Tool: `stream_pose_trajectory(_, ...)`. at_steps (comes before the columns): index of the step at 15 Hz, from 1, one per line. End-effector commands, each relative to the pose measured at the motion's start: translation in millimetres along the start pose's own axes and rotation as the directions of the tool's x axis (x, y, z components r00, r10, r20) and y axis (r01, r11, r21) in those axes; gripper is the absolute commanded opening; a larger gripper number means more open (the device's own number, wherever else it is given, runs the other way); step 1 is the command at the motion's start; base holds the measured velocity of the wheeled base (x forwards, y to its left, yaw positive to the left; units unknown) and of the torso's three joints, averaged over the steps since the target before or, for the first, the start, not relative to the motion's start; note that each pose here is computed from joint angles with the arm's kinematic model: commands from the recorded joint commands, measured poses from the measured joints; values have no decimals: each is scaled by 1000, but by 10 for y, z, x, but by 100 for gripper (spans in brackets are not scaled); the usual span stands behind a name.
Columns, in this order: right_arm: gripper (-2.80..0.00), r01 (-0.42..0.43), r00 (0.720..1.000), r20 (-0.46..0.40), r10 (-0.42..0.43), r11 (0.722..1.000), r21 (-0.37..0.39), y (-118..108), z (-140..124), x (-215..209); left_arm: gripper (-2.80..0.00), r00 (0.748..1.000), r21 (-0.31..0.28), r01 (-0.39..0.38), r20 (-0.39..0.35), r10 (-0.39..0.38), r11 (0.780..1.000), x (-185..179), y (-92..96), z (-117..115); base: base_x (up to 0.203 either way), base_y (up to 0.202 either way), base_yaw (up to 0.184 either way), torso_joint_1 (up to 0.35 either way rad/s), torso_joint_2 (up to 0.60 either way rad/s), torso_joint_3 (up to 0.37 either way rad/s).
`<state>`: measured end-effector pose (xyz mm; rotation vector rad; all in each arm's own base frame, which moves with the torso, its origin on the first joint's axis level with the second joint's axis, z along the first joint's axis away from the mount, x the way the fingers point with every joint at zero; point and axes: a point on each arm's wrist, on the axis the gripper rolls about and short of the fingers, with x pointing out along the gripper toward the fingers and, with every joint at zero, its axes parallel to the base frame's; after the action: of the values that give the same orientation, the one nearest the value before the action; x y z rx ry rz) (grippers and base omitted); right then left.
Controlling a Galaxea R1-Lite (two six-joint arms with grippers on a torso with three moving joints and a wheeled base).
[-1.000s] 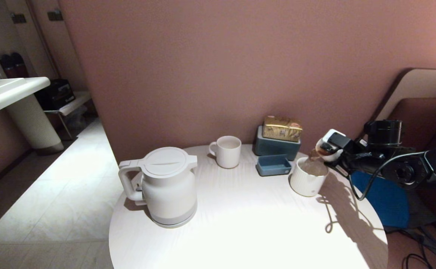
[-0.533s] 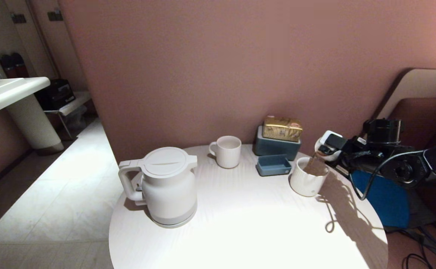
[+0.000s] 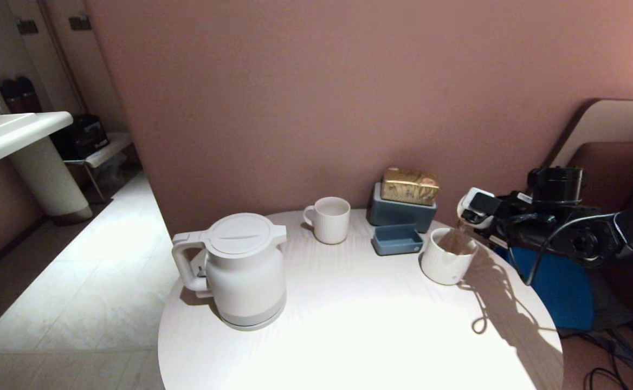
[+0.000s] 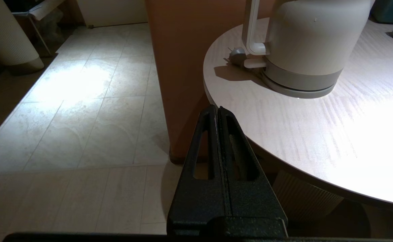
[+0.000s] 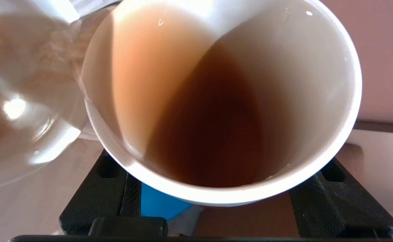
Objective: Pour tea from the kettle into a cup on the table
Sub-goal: Pour water into another cup
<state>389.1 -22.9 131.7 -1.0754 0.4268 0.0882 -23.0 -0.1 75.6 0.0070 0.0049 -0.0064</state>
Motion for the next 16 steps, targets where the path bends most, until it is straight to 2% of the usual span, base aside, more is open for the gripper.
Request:
stream_pose_trajectory(1,-280,5,1000,3,-5,1000,-19,-8,5,-5,-280,1000,0,0,-1,0,1000,1,0,0,0,0,0,0,0,0)
stream_pose_trajectory(10,-280,16,1000,8,-15,992,-123,-29,26,-24,-280,1000,1,0,-1,0,1000,1,0,0,0,0,0,0,0,0)
stream_pose_trajectory(16,-280,31,999,19,-28,973,-228,-65,64,-44,-280,1000,-1,0,-1,0,1000,1,0,0,0,0,0,0,0,0)
